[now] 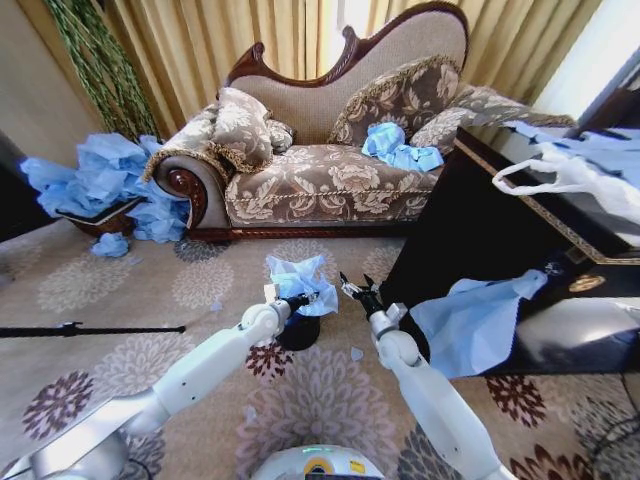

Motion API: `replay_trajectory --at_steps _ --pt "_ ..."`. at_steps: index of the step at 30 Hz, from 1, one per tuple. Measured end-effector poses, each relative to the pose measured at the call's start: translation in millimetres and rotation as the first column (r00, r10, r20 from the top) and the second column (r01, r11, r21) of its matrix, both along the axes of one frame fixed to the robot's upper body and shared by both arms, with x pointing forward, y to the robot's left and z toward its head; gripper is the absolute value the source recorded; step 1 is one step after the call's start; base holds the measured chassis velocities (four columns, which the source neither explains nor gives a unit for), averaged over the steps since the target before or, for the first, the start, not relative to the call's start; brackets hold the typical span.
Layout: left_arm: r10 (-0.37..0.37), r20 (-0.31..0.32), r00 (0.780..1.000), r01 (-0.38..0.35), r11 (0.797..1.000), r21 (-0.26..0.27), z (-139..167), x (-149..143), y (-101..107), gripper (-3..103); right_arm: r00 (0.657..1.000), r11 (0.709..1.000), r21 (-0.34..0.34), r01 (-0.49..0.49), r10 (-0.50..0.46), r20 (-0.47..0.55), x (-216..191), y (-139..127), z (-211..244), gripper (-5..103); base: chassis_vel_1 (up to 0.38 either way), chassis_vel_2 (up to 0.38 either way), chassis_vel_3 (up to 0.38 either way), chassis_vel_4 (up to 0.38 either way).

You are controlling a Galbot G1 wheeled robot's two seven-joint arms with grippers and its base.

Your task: Place a garbage bag over the trash bin.

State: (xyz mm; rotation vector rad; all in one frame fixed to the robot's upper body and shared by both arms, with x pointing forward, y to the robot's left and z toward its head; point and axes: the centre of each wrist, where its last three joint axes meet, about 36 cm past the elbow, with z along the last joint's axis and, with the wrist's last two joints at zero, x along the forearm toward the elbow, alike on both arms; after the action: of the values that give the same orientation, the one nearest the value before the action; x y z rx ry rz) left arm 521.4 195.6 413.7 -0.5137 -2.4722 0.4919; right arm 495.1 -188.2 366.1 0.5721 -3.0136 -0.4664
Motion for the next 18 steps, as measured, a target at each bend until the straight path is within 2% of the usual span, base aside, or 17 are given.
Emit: replay_trajectory --at_steps 2,4,7,10,12,14,18 --pt "-0.001 0.005 1.0 0.001 1.0 -0.012 1 0 5 40 0.999 0.999 -0.012 -0.033 0.033 -0.014 2 4 2 100 0.0 0.0 0.0 0.0" --pt "-0.002 0.008 1.0 0.002 1.0 -0.02 2 -1 6 40 0.999 0.999 -0.014 -0.044 0.044 -0.021 3 6 3 100 0.0 0.0 0.0 0.0" --pt "-0.001 0.011 1.0 0.001 0.999 -0.041 1 -3 9 28 0.996 0.996 -0.017 -0.086 0.085 -0.032 10 13 10 100 0.0 0.0 0.0 0.0" --pt "0.0 0.015 1.0 0.001 0.999 -0.053 1 -5 10 24 0.993 0.994 -0.016 -0.111 0.11 -0.042 15 17 16 100 0.0 0.0 0.0 0.0" --pt "0.0 0.023 1.0 0.002 0.997 -0.075 1 -11 14 12 0.986 0.988 -0.034 -0.153 0.151 -0.069 31 22 27 100 0.0 0.0 0.0 0.0" --pt "-0.001 0.025 1.0 0.003 0.997 -0.08 1 -12 15 12 0.984 0.985 -0.043 -0.166 0.162 -0.079 36 23 30 100 0.0 0.0 0.0 0.0" --pt "-0.012 0.038 0.999 0.016 0.994 -0.108 3 -24 19 0 0.965 0.972 -0.064 -0.227 0.216 -0.15 58 33 50 100 0.0 0.0 0.0 0.0"
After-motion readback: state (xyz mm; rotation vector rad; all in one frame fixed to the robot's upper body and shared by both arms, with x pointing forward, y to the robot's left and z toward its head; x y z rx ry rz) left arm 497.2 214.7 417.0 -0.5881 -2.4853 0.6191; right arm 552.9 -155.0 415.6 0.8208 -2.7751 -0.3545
